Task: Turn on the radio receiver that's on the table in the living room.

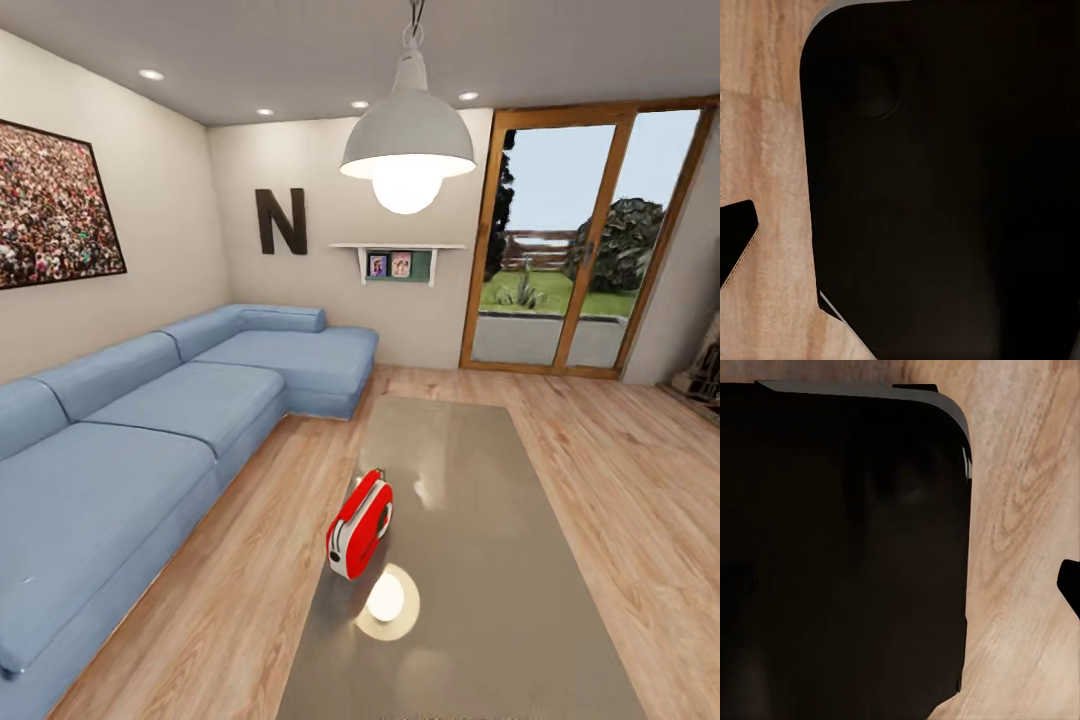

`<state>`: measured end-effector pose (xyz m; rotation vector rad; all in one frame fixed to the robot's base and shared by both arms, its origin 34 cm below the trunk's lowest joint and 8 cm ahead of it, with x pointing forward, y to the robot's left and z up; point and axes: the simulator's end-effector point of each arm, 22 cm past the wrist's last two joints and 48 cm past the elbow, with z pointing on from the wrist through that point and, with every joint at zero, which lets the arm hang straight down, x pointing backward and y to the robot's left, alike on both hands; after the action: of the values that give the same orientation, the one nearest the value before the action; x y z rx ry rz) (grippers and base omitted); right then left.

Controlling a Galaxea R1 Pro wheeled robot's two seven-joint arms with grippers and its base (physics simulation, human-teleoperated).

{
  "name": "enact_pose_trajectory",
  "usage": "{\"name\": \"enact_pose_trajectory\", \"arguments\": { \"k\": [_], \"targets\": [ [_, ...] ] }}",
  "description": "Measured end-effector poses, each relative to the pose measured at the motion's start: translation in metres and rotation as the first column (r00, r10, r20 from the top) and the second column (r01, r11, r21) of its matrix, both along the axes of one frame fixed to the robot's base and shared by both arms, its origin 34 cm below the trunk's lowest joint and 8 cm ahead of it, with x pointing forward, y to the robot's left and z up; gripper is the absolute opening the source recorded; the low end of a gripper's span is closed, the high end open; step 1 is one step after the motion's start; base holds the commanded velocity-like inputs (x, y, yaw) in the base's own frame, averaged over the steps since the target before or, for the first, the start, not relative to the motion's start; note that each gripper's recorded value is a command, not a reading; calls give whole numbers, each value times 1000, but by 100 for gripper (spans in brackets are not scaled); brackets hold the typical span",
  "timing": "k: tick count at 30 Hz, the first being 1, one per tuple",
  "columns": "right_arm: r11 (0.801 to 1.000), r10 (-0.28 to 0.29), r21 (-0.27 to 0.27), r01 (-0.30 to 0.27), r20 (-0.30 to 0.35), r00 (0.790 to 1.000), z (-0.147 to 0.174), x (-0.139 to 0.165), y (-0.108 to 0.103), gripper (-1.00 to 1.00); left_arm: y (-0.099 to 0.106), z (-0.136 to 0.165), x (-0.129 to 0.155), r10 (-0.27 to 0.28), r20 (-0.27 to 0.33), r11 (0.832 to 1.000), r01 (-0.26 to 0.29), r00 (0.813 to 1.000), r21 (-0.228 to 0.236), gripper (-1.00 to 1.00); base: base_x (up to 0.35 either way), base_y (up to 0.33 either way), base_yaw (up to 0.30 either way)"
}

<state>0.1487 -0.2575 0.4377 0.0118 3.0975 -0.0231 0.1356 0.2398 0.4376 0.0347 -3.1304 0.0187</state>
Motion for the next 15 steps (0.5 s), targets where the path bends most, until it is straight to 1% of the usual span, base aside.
{"name": "enact_pose_trajectory", "arguments": {
  "k": [6,8,11,15],
  "targets": [
    [1000,0,1,0,0,1000,0,0,1,100,0,0,0,0,0,1000,0,1000,0,100,0,0,-281],
    [1000,0,1,0,-1,1000,0,0,1,100,0,0,0,0,0,1000,0,1000,0,100,0,0,-209],
    [1000,0,1,0,-1,1000,0,0,1,100,0,0,0,0,0,1000,0,1000,0,100,0,0,-103],
    [1000,0,1,0,-2,1000,0,0,1,100,0,0,0,0,0,1000,0,1000,0,100,0,0,-29]
  ]
}}
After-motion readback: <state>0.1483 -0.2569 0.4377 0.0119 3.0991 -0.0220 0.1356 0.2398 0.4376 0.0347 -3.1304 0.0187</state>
